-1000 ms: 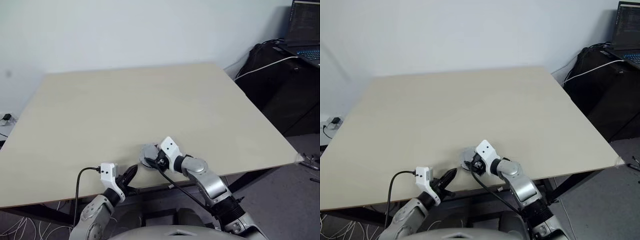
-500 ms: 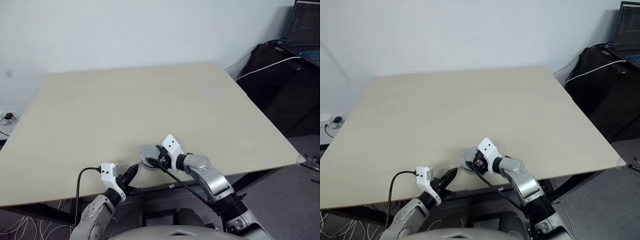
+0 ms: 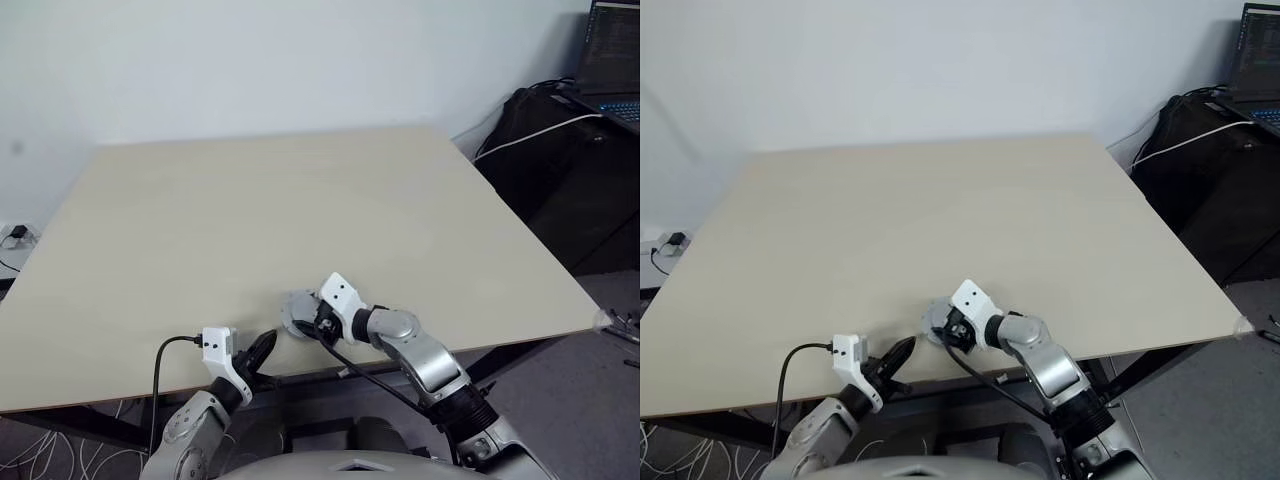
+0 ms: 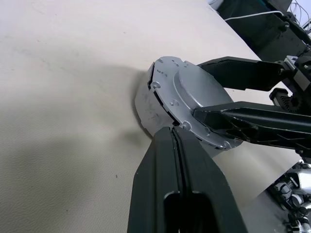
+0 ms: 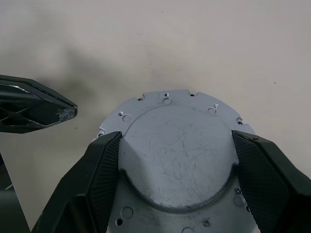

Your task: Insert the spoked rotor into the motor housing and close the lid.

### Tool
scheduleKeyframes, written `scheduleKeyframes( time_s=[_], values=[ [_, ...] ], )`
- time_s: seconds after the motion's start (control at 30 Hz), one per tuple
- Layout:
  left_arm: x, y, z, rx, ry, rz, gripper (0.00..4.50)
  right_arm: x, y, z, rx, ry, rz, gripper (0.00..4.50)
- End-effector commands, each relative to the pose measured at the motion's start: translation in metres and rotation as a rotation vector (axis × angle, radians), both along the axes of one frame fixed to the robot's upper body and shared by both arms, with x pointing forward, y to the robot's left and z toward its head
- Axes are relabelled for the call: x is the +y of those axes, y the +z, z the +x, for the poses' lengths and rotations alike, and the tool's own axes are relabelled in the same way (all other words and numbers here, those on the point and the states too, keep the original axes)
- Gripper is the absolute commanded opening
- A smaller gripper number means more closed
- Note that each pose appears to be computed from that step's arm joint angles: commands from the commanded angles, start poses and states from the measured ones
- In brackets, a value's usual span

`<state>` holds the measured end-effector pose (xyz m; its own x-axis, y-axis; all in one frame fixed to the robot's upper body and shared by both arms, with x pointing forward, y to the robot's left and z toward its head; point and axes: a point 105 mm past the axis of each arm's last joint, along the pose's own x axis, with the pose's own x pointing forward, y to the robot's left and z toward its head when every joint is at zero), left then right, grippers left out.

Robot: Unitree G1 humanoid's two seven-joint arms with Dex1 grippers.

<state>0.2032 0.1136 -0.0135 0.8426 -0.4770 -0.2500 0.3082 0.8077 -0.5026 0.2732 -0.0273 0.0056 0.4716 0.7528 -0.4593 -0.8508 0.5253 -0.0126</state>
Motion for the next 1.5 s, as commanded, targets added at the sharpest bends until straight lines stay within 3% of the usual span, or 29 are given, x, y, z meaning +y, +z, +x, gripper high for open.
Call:
scheduleKeyframes(
  time_s=[0.03,0.8,1.5],
  values=[
    [-0.003,0.015,0.004,-0.058,-0.005,-0.014,0.0,-0.001,0.001,0.001,-0.006,-0.011,-0.016,3.21],
    [-0.001,0.014,0.003,-0.053,0.005,-0.015,0.0,0.001,-0.009,-0.004,0.054,-0.008,-0.095,3.21],
    [0.0,0.009,0.002,-0.047,0.008,-0.018,0.0,-0.007,-0.013,0.006,0.04,-0.105,-0.166,3.21]
  ],
)
